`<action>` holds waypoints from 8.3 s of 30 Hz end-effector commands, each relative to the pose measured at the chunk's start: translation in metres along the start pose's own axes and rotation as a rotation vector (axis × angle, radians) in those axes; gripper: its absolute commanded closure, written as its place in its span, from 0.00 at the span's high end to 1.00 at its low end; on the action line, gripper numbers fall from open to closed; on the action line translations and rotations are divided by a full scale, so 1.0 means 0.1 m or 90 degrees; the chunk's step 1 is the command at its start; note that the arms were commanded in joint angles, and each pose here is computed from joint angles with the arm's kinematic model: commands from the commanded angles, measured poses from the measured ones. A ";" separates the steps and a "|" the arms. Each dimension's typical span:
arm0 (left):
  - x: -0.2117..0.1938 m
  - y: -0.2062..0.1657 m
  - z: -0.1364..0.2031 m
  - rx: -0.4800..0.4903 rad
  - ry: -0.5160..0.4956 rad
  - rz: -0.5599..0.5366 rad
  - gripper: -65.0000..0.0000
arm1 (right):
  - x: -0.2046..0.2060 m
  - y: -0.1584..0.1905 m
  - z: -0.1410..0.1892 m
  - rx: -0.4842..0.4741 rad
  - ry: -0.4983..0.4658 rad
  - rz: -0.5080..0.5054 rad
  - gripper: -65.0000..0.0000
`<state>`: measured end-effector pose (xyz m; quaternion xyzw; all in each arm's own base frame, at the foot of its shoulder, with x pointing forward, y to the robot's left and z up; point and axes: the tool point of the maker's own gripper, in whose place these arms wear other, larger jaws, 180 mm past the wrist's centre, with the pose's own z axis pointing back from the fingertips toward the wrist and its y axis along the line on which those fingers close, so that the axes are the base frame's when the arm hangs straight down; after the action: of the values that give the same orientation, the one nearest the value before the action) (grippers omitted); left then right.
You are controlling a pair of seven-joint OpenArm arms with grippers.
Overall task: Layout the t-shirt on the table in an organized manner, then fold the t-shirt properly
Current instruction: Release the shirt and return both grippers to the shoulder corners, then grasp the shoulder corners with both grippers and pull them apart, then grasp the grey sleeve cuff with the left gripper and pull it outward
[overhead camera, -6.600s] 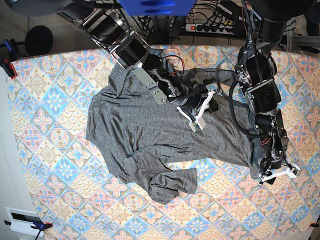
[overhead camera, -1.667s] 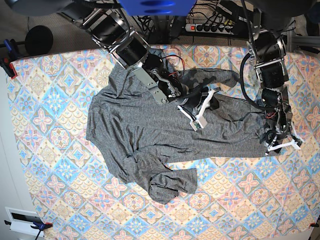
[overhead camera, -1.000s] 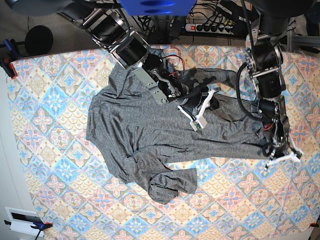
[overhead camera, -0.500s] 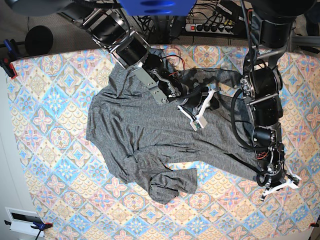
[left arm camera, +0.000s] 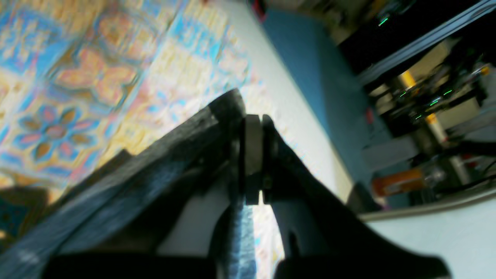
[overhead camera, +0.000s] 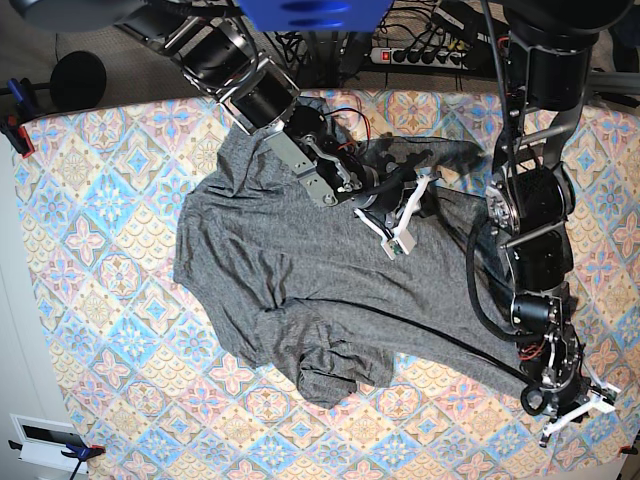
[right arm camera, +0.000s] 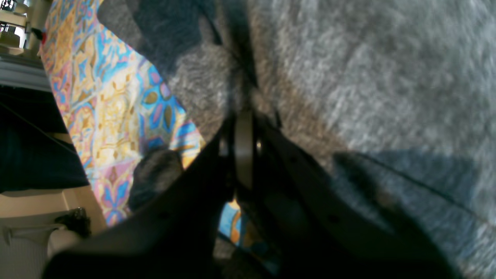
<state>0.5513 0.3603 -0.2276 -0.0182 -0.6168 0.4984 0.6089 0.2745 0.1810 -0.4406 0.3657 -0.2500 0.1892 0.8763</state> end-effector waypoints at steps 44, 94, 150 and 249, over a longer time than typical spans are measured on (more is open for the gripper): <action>-0.50 1.52 1.69 -0.204 0.363 -0.430 0.47 | 0.53 -1.19 1.75 -0.177 -0.290 -0.154 0.02; -0.71 1.93 2.01 -0.195 0.442 -0.472 0.47 | -0.57 -2.35 2.31 -0.281 -0.259 -0.510 0.38; -1.44 2.13 2.87 -0.282 0.760 -0.483 0.48 | -0.12 -3.42 3.30 -0.397 -0.441 -0.546 0.14; -0.62 2.32 3.18 -0.299 0.814 -0.471 0.00 | -0.06 -3.24 3.50 -0.403 -0.445 -0.490 0.50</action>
<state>0.1804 0.2474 -0.3534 -0.2262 -0.1881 0.0200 0.9555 0.3264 -0.2822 -0.4164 0.2036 -0.4088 -0.3598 0.8136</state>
